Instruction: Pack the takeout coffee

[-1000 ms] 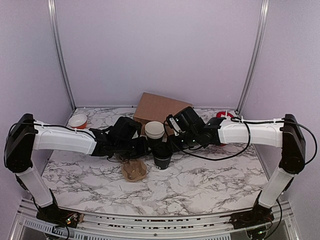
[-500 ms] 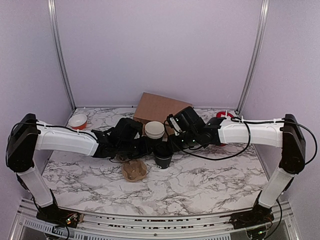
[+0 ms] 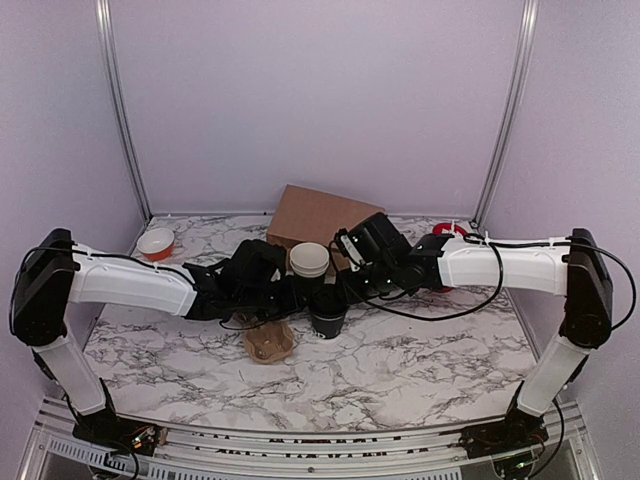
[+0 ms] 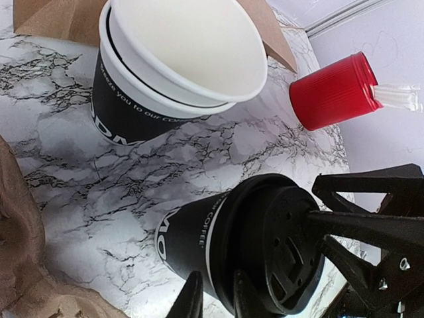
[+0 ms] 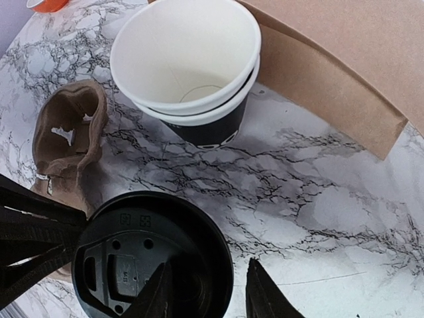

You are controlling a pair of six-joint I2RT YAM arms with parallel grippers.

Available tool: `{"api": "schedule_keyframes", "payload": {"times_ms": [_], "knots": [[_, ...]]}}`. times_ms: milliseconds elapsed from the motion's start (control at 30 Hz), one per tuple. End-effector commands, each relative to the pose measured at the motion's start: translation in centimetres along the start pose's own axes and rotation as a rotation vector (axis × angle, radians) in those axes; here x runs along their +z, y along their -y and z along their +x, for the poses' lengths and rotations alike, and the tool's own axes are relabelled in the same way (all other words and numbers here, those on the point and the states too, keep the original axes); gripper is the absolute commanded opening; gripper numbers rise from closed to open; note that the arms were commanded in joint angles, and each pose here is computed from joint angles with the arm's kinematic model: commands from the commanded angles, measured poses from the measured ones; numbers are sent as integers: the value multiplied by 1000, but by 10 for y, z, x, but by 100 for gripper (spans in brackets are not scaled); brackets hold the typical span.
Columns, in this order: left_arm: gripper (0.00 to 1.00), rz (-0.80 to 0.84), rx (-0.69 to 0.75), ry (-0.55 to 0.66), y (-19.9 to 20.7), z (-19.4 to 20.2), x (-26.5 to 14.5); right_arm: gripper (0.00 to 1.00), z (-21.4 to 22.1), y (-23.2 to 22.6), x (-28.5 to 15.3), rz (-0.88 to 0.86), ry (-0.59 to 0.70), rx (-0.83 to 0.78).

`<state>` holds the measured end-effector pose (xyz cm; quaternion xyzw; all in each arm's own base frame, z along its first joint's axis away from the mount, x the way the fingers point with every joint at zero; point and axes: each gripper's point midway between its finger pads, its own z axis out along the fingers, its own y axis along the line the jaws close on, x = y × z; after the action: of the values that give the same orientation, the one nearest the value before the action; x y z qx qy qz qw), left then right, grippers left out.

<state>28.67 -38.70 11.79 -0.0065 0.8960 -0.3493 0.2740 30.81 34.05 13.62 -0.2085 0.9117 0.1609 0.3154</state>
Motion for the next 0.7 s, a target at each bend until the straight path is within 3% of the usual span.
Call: {"api": "schedule_keyframes", "payload": {"times_ms": [0, 400, 667], "knots": [[18, -55, 25, -113, -16, 38, 0, 36, -6, -13, -5, -45, 6, -8], [16, -25, 45, -146, 2, 57, 2, 35, -2, -15, 2, -52, -10, -15], [24, -41, 57, -89, 6, 41, -10, 35, -12, -15, -8, -45, 16, -19]]}}
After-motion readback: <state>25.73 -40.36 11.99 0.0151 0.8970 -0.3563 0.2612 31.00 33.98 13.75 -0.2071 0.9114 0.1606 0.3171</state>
